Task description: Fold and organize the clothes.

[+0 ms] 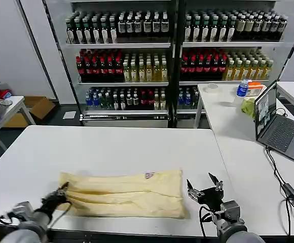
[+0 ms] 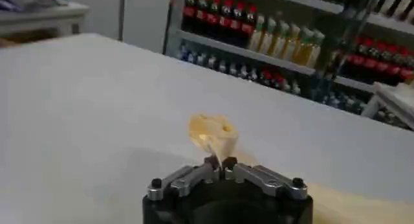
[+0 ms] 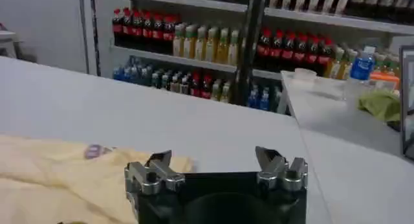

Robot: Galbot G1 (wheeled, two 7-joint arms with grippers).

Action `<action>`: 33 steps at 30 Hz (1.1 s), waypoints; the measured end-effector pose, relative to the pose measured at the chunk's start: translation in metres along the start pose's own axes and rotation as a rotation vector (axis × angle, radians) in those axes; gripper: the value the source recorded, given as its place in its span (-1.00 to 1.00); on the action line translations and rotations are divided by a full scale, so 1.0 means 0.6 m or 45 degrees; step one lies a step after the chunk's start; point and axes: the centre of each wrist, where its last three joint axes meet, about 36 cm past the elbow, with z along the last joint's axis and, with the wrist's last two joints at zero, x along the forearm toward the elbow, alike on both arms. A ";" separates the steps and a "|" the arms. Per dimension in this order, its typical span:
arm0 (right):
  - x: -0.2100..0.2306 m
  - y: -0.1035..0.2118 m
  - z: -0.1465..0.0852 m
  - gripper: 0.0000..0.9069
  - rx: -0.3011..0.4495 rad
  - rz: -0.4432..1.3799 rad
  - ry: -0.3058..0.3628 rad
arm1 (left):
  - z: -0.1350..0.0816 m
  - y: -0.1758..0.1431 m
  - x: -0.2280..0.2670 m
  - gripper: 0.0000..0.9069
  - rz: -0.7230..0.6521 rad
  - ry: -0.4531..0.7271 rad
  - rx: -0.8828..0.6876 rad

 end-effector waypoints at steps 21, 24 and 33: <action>-0.001 0.006 0.006 1.00 -0.011 -0.001 0.010 | -0.113 -0.049 0.061 -0.98 0.162 -0.128 -0.042; -0.002 0.007 0.008 1.00 -0.014 0.001 0.013 | -0.106 -0.081 0.071 -0.98 0.246 -0.118 0.006; -0.005 0.013 0.011 1.00 -0.021 0.001 0.015 | -0.067 -0.156 0.073 -0.98 0.416 -0.047 0.138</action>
